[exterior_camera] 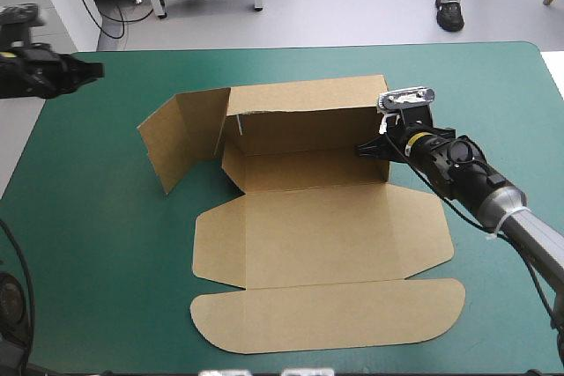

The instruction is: Fold the box

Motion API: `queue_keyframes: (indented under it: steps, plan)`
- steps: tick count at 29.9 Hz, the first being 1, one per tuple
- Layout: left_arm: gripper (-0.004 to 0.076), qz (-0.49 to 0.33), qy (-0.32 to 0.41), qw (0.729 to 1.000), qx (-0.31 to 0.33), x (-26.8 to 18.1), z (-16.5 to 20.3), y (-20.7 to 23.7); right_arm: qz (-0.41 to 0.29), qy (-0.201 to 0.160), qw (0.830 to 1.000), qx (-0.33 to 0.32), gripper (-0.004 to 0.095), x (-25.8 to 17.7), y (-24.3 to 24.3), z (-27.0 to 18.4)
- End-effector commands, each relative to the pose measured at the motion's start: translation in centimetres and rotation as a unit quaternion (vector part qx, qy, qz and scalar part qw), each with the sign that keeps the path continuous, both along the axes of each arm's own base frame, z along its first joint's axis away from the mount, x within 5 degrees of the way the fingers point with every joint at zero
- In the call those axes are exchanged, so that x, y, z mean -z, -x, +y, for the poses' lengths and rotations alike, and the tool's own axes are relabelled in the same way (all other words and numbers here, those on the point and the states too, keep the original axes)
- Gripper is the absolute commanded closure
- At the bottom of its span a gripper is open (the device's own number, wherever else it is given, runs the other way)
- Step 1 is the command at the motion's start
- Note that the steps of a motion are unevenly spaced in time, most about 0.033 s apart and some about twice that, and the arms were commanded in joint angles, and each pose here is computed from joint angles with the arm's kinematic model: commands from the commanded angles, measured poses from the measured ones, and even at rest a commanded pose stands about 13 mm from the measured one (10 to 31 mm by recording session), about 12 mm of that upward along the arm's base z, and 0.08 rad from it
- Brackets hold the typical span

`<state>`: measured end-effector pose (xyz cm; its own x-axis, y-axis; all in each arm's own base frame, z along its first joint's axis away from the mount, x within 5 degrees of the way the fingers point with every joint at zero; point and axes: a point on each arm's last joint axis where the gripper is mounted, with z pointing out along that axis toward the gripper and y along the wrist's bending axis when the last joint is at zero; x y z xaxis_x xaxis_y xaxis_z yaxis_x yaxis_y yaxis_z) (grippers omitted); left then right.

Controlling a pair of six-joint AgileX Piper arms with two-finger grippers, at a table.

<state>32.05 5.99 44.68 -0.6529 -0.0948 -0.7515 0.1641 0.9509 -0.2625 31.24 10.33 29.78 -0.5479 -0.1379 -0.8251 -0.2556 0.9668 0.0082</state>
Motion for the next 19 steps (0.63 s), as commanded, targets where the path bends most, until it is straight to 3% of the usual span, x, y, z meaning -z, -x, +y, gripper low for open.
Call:
queue_keyframes:
  steps: [1, 4, 9, 19]
  plan:
    - [0.0732, -0.039, 0.08, 0.992, -0.09, -1.8, 3.9, 2.3, -0.07, -0.022, 0.997, -0.007, 0.0914, -3.0, -0.1, 0.0]
    - [0.0732, -0.028, 0.144, 0.975, -0.168, -0.3, 7.3, 3.1, -0.069, -0.022, 0.997, -0.006, 0.0915, -3.0, 0.0, 0.0]
    - [0.0732, -0.017, 0.227, 0.952, -0.202, 2.8, 8.8, 3.2, -0.058, -0.017, 0.998, -0.004, 0.0915, -2.8, 0.0, -0.1]
    - [0.0732, -0.001, 0.237, 0.947, -0.215, 4.8, 9.0, 3.0, -0.02, -0.002, 1.0, 0.009, 0.0914, -3.1, 0.2, -0.4]
